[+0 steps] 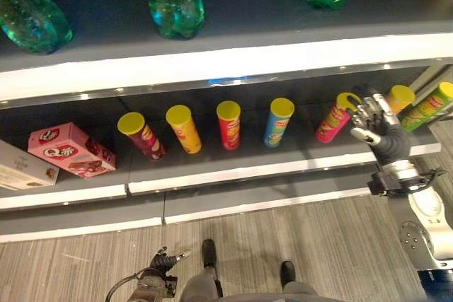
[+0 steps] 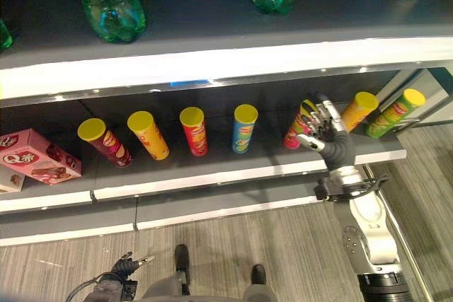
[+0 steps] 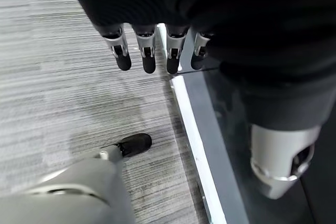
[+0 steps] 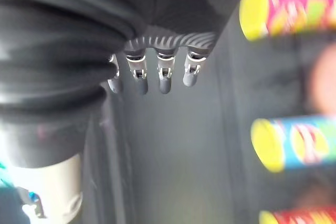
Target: Put the goods on the table back onto the shelves and tidy them up.
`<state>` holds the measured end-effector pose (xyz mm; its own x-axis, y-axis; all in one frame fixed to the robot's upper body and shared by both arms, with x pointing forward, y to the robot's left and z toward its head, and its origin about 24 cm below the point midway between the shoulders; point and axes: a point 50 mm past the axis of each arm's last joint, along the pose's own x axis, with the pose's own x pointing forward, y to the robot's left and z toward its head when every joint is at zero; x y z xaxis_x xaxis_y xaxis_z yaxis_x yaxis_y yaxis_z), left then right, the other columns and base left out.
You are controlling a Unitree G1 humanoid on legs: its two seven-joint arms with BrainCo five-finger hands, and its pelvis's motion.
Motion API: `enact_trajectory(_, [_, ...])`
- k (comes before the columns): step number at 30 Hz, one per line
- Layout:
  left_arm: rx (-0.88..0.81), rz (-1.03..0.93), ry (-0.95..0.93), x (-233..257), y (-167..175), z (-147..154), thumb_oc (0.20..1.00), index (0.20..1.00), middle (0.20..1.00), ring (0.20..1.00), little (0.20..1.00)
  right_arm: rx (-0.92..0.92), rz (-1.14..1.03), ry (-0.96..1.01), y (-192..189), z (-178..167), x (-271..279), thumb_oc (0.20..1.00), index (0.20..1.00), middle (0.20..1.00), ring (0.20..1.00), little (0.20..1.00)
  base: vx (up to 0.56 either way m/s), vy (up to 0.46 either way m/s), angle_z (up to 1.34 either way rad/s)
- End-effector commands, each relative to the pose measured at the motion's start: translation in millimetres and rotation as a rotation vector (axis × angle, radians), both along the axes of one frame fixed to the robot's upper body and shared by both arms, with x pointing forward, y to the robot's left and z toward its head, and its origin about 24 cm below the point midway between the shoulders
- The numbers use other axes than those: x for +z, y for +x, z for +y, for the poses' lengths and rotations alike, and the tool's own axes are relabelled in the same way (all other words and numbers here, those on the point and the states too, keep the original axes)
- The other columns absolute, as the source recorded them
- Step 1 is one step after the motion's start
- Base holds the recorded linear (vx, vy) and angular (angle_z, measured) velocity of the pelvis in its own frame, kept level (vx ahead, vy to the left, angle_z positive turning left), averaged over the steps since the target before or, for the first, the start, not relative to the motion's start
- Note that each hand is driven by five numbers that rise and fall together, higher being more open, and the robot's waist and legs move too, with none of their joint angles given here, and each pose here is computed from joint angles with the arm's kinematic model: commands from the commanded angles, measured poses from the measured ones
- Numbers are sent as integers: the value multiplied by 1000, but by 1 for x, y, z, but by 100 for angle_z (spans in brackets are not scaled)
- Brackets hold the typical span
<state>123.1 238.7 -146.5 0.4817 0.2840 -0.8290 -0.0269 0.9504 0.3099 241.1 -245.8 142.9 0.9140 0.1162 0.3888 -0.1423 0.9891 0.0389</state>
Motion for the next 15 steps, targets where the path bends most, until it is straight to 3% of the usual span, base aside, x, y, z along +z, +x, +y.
enact_trajectory(1, [-76,-27,53,6,12,8,1000,1000,1000,1000,1000,-159,-221,-37,-6,-21,43,1000,1000,1000,1000,1000,-61,128,-27])
enact_trajectory(4, [-61,-70,78,14,21,20,1000,1000,1000,1000,1000,-343,-246,-38,-1,-37,47,1000,1000,1000,1000,1000,-205,75,-87])
enact_trajectory(7, [-19,-88,110,21,21,35,1000,1000,1000,1000,1000,-452,-257,-183,6,-45,61,1000,1000,1000,1000,1000,-142,-150,-204])
enact_trajectory(11, [-9,-111,129,27,26,44,1000,1000,1000,1000,1000,-512,-301,-309,14,-49,82,1000,1000,1000,1000,1000,-11,-400,-114])
enact_trajectory(15, [-1,-78,123,21,18,42,1000,1000,1000,1000,1000,-563,-313,-364,4,-60,88,1000,1000,1000,1000,1000,170,-416,-25])
